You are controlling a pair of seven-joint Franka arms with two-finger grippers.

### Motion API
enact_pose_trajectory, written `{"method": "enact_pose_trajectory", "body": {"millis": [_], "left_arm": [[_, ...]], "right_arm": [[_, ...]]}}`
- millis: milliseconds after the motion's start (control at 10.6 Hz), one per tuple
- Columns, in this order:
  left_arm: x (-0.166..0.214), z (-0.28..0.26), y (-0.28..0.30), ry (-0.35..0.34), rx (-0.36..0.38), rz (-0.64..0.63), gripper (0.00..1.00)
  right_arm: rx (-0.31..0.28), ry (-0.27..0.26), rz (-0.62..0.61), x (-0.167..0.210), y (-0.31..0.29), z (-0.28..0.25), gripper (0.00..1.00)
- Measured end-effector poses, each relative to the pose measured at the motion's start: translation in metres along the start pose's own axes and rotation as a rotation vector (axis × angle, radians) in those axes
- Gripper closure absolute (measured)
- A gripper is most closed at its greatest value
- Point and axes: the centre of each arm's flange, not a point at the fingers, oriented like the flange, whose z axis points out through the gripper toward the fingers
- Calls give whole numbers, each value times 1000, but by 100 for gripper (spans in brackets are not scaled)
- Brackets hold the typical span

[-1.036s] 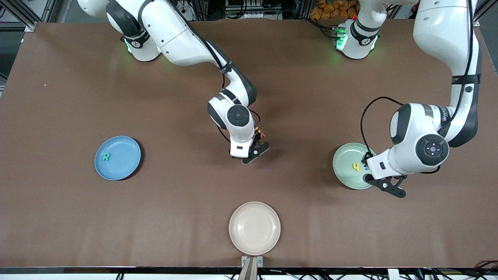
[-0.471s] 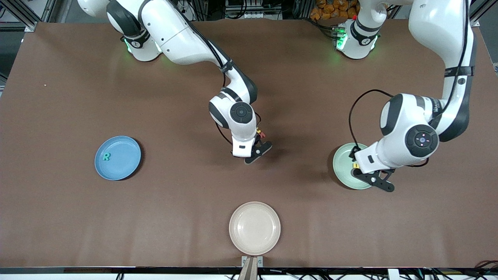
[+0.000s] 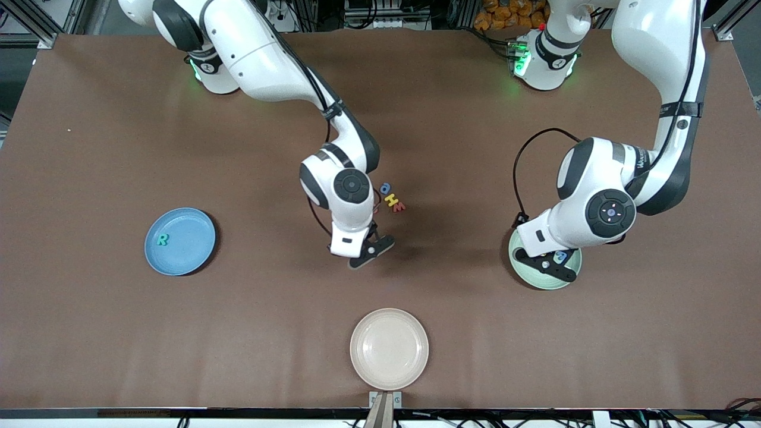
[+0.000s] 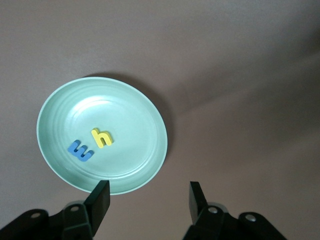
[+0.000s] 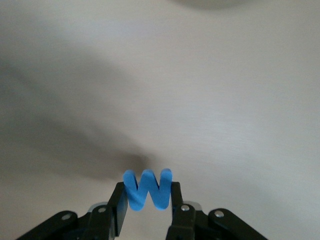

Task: Sort uppercase to blue plate, lowercase to green plate
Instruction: 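Carry the W to the blue plate and open the right gripper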

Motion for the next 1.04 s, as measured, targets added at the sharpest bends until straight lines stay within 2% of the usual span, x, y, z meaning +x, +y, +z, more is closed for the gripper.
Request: {"method": "enact_pose_trajectory", "body": {"millis": [188,283,471,660,754,848,1036], "left_arm": [[3,1,37,-3,-18,-14,32],[6,2,66,-4,-29,-40,33],[10,13,126,-3,-31,-78,33],[15,33,173,11,-29,-40,31],[17,45,190,22,-31,-10,30],[20,60,213,37,-25,39,31],[20,92,258,80,31,176,30]], "right_arm": [[-53,-22,72,-1,56,-37,61],[-67,-56,108,-6,82,-52,61],[-70,-132,190,-21,139,-68,61],[-58,-201,263,-42,211,-65,61],[-42,-235,275,-55,249,-57,61],[4,-269,273,-73,289,-43,61],[95,-305,240,-110,354,-18,61]]}}
